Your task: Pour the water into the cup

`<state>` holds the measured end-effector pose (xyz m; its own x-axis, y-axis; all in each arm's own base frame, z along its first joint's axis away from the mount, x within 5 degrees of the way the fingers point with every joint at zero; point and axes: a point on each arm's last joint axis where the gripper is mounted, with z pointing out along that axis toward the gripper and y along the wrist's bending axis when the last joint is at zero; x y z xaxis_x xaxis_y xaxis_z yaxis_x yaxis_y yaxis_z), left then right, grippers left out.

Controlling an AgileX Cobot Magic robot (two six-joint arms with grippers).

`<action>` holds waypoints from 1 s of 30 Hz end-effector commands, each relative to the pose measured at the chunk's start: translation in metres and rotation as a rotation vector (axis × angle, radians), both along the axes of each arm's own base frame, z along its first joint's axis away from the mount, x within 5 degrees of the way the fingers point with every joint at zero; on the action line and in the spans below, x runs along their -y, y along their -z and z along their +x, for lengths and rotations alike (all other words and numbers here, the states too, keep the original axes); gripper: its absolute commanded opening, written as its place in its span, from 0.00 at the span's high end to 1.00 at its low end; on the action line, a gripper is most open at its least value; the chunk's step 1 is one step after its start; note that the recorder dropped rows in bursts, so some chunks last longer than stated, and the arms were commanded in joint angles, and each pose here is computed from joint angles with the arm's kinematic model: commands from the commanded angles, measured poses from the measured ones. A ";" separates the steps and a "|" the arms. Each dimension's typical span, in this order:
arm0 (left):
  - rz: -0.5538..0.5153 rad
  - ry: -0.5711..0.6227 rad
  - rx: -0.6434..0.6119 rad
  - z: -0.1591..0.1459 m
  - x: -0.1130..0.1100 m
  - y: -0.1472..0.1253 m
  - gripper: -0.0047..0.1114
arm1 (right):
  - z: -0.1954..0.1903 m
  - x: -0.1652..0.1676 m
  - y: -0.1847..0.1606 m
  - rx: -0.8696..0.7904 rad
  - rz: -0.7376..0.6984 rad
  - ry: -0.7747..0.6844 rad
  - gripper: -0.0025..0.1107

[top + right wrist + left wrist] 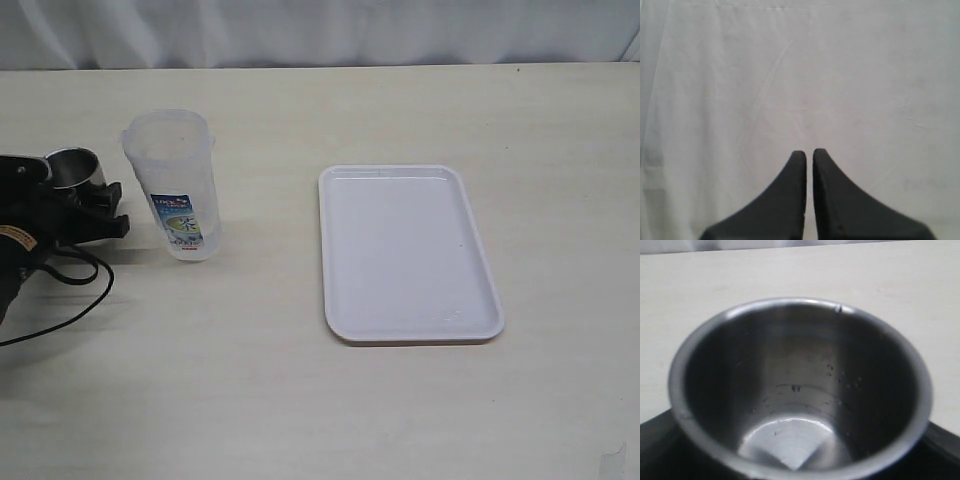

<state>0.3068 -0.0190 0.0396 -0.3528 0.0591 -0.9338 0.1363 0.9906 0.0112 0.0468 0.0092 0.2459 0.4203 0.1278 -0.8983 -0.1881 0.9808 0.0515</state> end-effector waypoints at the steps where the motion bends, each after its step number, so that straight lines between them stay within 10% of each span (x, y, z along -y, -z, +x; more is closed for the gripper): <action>1: -0.070 -0.023 0.003 0.001 -0.001 -0.002 0.96 | -0.002 -0.002 -0.003 0.049 -0.026 -0.007 0.76; 6: -0.070 -0.023 0.003 0.001 -0.001 -0.002 0.96 | -0.001 -0.007 -0.007 0.085 -0.040 -0.061 0.23; 9: -0.070 -0.023 0.003 0.001 -0.001 -0.002 0.96 | 0.006 -0.009 -0.008 0.073 -0.034 -0.084 0.09; 30: -0.070 -0.023 0.003 0.001 -0.001 -0.002 0.96 | 0.127 -0.076 0.000 -0.273 -0.299 -0.705 0.07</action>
<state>0.3068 -0.0192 0.0396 -0.3608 -0.0041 -0.9326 0.1156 0.9921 -0.0491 0.1579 0.0788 0.2517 0.1066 0.0197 -0.9941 -0.7335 0.6765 -0.0653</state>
